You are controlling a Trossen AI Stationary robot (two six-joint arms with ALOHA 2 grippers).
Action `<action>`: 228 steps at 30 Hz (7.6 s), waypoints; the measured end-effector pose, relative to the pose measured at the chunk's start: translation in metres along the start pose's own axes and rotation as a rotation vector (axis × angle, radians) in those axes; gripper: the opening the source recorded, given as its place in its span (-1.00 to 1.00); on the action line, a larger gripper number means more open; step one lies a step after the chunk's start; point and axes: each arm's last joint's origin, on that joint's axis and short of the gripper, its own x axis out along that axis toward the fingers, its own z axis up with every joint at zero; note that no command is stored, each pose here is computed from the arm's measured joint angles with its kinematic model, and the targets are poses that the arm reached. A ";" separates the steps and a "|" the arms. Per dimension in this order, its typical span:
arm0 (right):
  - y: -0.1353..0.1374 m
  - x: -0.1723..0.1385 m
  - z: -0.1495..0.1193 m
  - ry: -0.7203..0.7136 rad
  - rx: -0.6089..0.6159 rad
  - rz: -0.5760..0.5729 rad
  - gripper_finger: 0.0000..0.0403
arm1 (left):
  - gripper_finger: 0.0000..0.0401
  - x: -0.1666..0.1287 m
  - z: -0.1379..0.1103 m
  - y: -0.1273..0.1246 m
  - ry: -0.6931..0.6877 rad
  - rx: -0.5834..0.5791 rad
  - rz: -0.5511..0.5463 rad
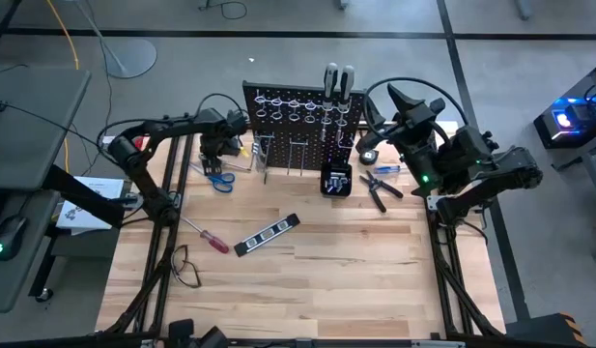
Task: Hang tools onto peg board
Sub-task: Hang the gray screwdriver on the pegboard
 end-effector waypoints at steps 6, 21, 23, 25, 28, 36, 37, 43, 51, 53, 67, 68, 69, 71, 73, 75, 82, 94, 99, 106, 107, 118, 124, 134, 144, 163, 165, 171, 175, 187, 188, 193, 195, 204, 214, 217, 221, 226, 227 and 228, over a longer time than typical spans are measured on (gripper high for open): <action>-0.001 0.000 -0.001 0.027 -0.001 -0.035 0.15 | 0.05 0.019 0.016 0.002 0.028 0.088 0.000; -0.002 0.000 -0.002 0.049 0.029 -0.064 0.15 | -0.72 0.034 0.018 -0.003 0.145 0.001 -0.041; -0.002 0.000 -0.002 0.049 0.029 -0.064 0.15 | -0.72 0.029 0.013 -0.004 0.161 -0.024 -0.055; -0.002 0.000 -0.002 0.049 0.028 -0.064 0.15 | -0.72 0.022 0.007 -0.006 0.151 -0.069 -0.087; -0.002 0.000 -0.002 0.049 0.027 -0.063 0.15 | -0.72 0.009 -0.003 -0.009 0.119 -0.151 -0.145; -0.002 0.000 -0.002 0.049 0.020 -0.063 0.15 | -0.72 -0.030 -0.038 -0.029 0.082 -0.317 -0.381; -0.002 0.000 -0.002 0.049 0.020 -0.063 0.15 | -0.72 -0.034 -0.041 -0.033 0.094 -0.322 -0.403; -0.002 0.000 -0.002 0.048 0.020 -0.061 0.15 | -0.72 -0.055 -0.044 -0.064 0.106 -0.270 -0.508; 0.005 -0.018 0.002 0.046 -0.078 0.018 0.15 | -0.72 -0.090 -0.042 -0.133 0.037 -0.126 -0.817; 0.007 -0.023 0.003 0.043 -0.091 0.041 0.15 | -0.72 -0.097 -0.046 -0.153 0.056 -0.086 -0.857; 0.052 -0.091 -0.032 0.019 -0.437 0.612 0.15 | -0.72 -0.187 -0.047 -0.259 -0.143 0.195 -1.469; 0.059 -0.097 -0.040 0.025 -0.498 0.657 0.15 | -0.72 -0.196 -0.043 -0.260 -0.207 0.179 -1.485; 0.066 -0.103 -0.048 0.029 -0.557 0.695 0.15 | -0.72 -0.204 -0.039 -0.260 -0.267 0.146 -1.508; 0.080 -0.113 -0.061 0.030 -0.645 0.749 0.15 | -0.72 -0.218 -0.028 -0.259 -0.392 0.060 -1.571; 0.095 -0.121 -0.073 0.025 -0.710 0.771 0.15 | -0.72 -0.228 -0.016 -0.256 -0.502 -0.044 -1.640; 0.107 -0.126 -0.082 0.006 -0.778 0.782 0.15 | -0.72 -0.234 -0.005 -0.253 -0.572 -0.137 -1.704; 0.125 -0.129 -0.099 -0.060 -1.033 0.762 0.15 | -0.72 -0.231 0.024 -0.252 -0.599 -0.300 -1.775; 0.125 -0.131 -0.107 -0.052 -1.056 0.903 0.15 | -0.72 -0.242 0.026 -0.252 -0.754 -0.321 -1.882; 0.126 -0.129 -0.108 -0.088 -1.090 0.962 0.15 | -0.72 -0.242 0.026 -0.250 -0.765 -0.322 -1.878; 0.130 -0.109 -0.107 -0.136 -1.100 0.961 0.15 | -0.72 -0.242 0.025 -0.251 -0.722 -0.272 -1.877; 0.130 -0.106 -0.106 -0.142 -1.094 0.959 0.15 | -0.72 -0.242 0.025 -0.251 -0.718 -0.271 -1.877; 0.145 -0.100 -0.121 -0.185 -1.118 1.057 0.15 | -0.72 -0.241 0.026 -0.249 -0.722 -0.279 -1.873; 0.150 -0.099 -0.127 -0.168 -1.142 1.033 0.08 | -0.72 -0.241 0.027 -0.249 -0.720 -0.276 -1.870; 0.151 -0.103 -0.118 -0.176 -1.056 0.960 -0.66 | -0.72 -0.242 0.027 -0.246 -0.751 -0.269 -1.870; 0.147 -0.106 -0.119 -0.069 -1.020 0.839 -0.66 | -0.65 -0.242 0.033 -0.231 -0.840 -0.335 -1.857; 0.087 -0.103 -0.098 0.369 -0.347 0.726 -0.66 | -0.32 -0.249 0.004 -0.159 -1.443 -0.200 -1.439; 0.089 -0.096 -0.092 0.376 -0.207 0.748 -0.66 | -0.34 -0.245 -0.008 -0.157 -1.483 -0.217 -1.278; 0.093 -0.054 -0.050 0.090 0.142 0.772 -0.66 | -0.36 -0.234 -0.051 -0.162 -1.562 -0.363 -0.776; 0.077 -0.011 -0.030 -0.112 0.397 0.708 -0.66 | -0.36 -0.239 -0.077 -0.171 -1.678 -0.445 -0.534; 0.041 0.075 -0.043 -0.253 0.500 0.439 -0.66 | -0.36 -0.241 -0.088 -0.203 -1.748 -0.657 -0.157; 0.043 0.078 -0.046 -0.252 0.483 0.431 -0.66 | -0.36 -0.241 -0.086 -0.205 -1.746 -0.664 -0.147; 0.045 0.093 -0.058 -0.267 0.396 0.373 -0.66 | -0.36 -0.237 -0.075 -0.215 -1.725 -0.664 -0.141; 0.045 0.097 -0.061 -0.262 0.379 0.361 -0.66 | -0.36 -0.238 -0.072 -0.218 -1.728 -0.666 -0.147; 0.041 0.106 -0.064 -0.295 0.327 0.342 -0.66 | -0.36 -0.244 -0.071 -0.219 -1.778 -0.701 -0.180; 0.040 0.108 -0.066 -0.282 0.286 0.344 -0.66 | -0.36 -0.249 -0.072 -0.219 -1.818 -0.727 -0.220; 0.043 0.110 -0.072 -0.227 0.294 0.363 -0.66 | -0.36 -0.249 -0.072 -0.219 -1.822 -0.730 -0.225; 0.045 0.110 -0.077 -0.175 0.247 0.370 -0.66 | -0.36 -0.249 -0.072 -0.219 -1.824 -0.733 -0.227; 0.045 0.111 -0.081 -0.120 0.292 0.310 -0.66 | -0.36 -0.250 -0.072 -0.219 -1.827 -0.744 -0.243; 0.045 0.111 -0.081 -0.116 0.307 0.300 -0.66 | -0.36 -0.250 -0.072 -0.219 -1.827 -0.750 -0.250; 0.045 0.111 -0.081 -0.113 0.310 0.298 -0.61 | -0.36 -0.250 -0.072 -0.219 -1.827 -0.753 -0.254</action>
